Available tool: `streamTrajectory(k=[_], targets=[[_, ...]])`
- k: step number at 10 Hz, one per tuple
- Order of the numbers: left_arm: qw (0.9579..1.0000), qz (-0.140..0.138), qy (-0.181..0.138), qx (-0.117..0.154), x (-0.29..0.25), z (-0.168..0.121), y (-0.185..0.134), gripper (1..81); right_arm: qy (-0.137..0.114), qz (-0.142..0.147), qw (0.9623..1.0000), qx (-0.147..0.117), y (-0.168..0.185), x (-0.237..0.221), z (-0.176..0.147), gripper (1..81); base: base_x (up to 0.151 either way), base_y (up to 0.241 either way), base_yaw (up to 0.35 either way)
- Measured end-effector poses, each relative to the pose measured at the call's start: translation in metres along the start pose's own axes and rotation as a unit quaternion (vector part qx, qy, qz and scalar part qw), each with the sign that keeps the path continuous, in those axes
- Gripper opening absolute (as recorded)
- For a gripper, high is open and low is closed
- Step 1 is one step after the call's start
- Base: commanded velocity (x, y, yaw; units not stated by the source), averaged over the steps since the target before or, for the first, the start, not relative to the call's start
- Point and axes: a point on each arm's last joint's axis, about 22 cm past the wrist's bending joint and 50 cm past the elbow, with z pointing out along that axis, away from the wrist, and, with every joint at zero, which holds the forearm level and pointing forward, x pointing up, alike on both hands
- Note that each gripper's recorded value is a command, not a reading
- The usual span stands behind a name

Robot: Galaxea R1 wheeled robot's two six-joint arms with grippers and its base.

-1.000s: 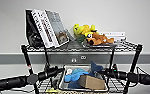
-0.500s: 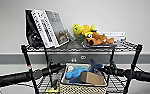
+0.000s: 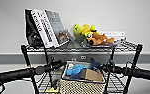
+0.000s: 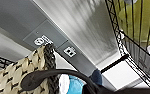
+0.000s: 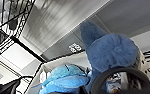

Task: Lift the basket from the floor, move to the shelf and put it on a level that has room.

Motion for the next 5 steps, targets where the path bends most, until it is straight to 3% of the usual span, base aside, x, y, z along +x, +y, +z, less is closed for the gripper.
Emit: streamTrajectory(k=[4, 5], targets=[[0.9999, 0.000, -0.004, 0.011, 0.0009, 0.0032, -0.0099, 1.0, -0.004, -0.002, 1.0000, -0.002, -0.0005, 0.0003, 0.0066, 1.0, 0.000, 0.000, 0.000], [0.9998, 0.014, -0.003, 0.011, 0.0015, 0.0030, -0.0097, 81.1, -0.004, -0.002, 1.0000, -0.001, -0.0007, -0.0001, 0.0067, 1.0, 0.000, 0.000, 0.000]])
